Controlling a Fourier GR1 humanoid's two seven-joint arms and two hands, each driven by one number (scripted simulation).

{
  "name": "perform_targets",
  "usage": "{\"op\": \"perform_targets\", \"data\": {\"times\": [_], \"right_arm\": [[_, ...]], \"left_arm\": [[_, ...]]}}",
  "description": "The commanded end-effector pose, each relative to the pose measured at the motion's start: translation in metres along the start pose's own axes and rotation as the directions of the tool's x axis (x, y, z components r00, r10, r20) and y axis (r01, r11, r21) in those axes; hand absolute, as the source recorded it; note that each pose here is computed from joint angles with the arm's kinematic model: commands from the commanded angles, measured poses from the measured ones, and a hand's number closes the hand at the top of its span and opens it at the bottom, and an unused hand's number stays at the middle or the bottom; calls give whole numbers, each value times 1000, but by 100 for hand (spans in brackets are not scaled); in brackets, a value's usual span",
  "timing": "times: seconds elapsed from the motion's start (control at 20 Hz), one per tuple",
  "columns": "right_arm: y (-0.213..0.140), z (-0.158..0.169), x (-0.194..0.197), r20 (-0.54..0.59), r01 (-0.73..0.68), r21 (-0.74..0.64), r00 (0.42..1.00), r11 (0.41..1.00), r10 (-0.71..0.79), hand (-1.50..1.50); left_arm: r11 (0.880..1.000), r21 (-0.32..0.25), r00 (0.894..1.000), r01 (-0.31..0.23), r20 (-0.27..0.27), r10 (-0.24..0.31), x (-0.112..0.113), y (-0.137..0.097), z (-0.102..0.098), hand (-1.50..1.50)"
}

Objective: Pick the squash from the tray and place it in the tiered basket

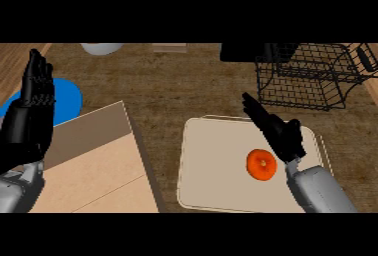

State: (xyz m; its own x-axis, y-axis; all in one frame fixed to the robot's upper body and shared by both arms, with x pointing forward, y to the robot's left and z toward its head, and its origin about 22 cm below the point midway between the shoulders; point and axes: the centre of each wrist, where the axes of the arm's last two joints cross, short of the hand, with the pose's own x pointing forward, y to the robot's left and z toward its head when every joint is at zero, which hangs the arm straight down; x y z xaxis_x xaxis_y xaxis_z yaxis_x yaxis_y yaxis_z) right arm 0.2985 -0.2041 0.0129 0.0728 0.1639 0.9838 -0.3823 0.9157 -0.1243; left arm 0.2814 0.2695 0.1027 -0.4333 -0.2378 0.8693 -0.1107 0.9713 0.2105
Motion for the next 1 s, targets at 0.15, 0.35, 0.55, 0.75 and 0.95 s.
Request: {"op": "perform_targets", "data": {"times": [0.15,0.35,0.55,0.75,0.95], "right_arm": [[-19,27,7,137,105,-424,989,900,-51,150],[-82,84,-56,-242,-184,-742,970,645,-3,150],[-63,100,-57,-131,-98,-936,988,337,-77,-150],[-32,122,-38,-144,-130,-933,990,337,-16,-150],[-22,146,-40,-359,-315,-801,933,509,13,-150]], "left_arm": [[979,23,947,203,-260,-190,-40,40,37,0],[973,40,909,228,-366,-198,-49,46,43,0],[968,7,867,252,-445,-222,-55,51,55,0],[973,-6,868,229,-451,-208,-52,43,48,0],[975,-43,869,218,-445,-215,-53,34,48,0]]}}
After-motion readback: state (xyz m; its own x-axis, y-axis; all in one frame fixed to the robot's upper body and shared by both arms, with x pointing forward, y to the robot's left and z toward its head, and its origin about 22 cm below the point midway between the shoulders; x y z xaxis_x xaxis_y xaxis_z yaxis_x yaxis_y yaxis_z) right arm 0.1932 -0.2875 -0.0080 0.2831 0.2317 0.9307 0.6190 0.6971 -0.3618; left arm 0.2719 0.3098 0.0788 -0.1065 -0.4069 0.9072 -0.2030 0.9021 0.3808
